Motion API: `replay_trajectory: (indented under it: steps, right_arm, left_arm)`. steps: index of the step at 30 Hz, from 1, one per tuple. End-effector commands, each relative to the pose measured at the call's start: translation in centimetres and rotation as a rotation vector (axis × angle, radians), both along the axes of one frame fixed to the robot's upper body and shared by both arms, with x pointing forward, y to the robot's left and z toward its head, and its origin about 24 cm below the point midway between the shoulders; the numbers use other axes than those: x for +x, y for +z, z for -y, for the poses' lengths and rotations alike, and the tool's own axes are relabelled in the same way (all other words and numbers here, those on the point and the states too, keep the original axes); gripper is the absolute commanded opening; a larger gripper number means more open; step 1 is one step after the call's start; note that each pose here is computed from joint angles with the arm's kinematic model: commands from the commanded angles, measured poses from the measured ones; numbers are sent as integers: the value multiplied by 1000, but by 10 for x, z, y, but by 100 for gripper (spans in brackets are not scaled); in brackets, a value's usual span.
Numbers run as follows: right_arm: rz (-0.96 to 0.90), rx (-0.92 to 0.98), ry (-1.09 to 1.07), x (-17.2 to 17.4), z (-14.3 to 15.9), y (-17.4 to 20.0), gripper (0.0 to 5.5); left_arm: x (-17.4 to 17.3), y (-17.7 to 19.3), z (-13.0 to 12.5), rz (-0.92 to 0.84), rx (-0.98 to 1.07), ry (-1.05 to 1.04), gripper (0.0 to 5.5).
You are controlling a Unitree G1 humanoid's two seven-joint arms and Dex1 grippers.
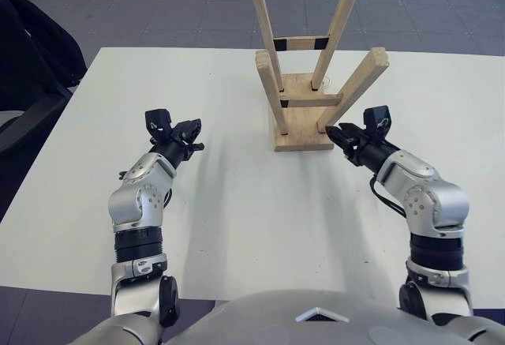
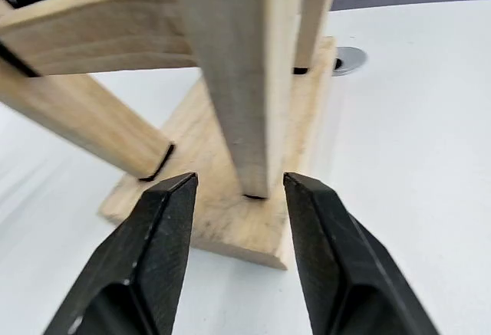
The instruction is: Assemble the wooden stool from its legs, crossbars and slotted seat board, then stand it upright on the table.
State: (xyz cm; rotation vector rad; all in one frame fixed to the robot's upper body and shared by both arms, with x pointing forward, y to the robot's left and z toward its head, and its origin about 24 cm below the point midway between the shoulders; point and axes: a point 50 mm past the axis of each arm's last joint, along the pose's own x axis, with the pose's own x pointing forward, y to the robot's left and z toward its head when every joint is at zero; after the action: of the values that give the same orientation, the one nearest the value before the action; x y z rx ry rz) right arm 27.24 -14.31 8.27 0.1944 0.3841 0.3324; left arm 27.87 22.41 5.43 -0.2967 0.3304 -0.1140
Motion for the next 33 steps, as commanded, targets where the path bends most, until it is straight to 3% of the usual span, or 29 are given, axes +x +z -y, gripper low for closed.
replay_trajectory:
  steps: [1, 8, 13, 15, 20, 24, 28, 31, 33]
  right_arm:
    - [-26, 66, -102, 8, -15, 2, 200]
    - [3, 121, -215, 29, -29, 11, 200]
    - [-36, -17, -174, 29, -37, -2, 113]
    - [-3, -63, -63, 29, -34, -3, 105]
    - [202, -99, 356, 37, 11, 15, 103]
    - [201, -68, 725, 31, 48, 32, 103]
    - [148, 28, 1056, 26, 42, 46, 103]
    - [117, 13, 1148, 36, 37, 43, 103]
    - [148, -73, 1103, 49, 33, 39, 149]
  left_arm:
    - [0, -1, 3, -15, 5, -6, 148]
    - [0, -1, 4, -18, 2, -6, 148]
    - [3, 0, 3, -13, 4, -4, 148]
    - [2, 0, 1, -11, 7, 3, 148]
    - [5, 3, -9, 1, 18, 16, 148]
    - [0, -2, -41, -28, 51, 46, 148]
    - [-9, -18, -68, -109, 94, 65, 148]
    - [-11, -28, -59, -141, 84, 15, 148]
    - [-12, -33, -49, -153, 78, -30, 148]
